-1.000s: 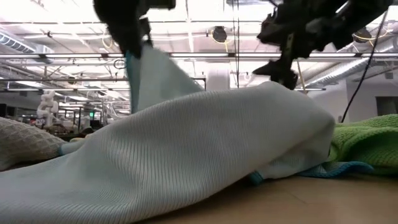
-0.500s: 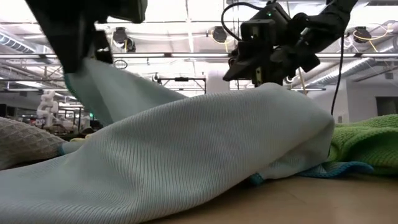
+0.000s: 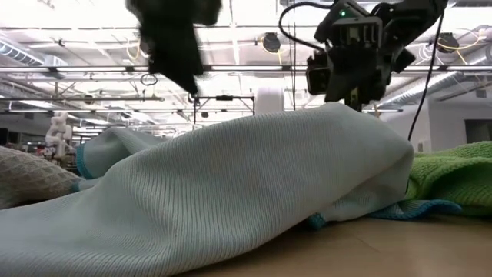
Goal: Fold microfiber towels
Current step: Fold the blue microfiber cloth
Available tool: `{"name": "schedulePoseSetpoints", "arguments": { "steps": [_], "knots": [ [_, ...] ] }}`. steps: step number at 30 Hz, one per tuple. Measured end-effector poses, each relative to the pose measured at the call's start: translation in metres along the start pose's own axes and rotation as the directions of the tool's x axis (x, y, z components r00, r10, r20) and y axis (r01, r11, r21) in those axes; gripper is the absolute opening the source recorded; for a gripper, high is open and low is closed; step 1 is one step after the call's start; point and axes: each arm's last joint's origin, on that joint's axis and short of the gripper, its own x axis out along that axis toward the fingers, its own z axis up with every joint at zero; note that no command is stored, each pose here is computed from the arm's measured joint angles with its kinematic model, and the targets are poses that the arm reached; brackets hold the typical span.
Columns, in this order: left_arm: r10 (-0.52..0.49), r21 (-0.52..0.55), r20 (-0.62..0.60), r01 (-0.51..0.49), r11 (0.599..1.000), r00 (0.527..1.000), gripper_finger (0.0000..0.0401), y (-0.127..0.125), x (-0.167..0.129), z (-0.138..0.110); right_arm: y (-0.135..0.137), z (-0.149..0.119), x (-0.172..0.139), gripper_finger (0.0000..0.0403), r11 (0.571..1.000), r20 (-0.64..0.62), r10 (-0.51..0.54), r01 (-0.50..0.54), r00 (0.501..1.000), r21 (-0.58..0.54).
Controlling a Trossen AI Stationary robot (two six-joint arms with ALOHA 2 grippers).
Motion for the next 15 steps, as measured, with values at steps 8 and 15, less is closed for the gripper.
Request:
{"name": "schedulePoseSetpoints", "arguments": {
  "steps": [8,15],
  "knots": [
    [-0.073,-0.018,-0.159,0.071,0.997,0.984,0.0153,0.016,0.051,-0.008,0.009,-0.012,-0.030,0.0290,0.995,0.016,-0.096,0.096,0.995,-0.003],
    [-0.047,-0.047,-0.253,0.036,0.998,0.966,0.0128,0.004,0.077,-0.027,0.008,-0.021,-0.044,0.0290,0.983,0.064,-0.179,0.180,0.982,-0.012]
  ]
}}
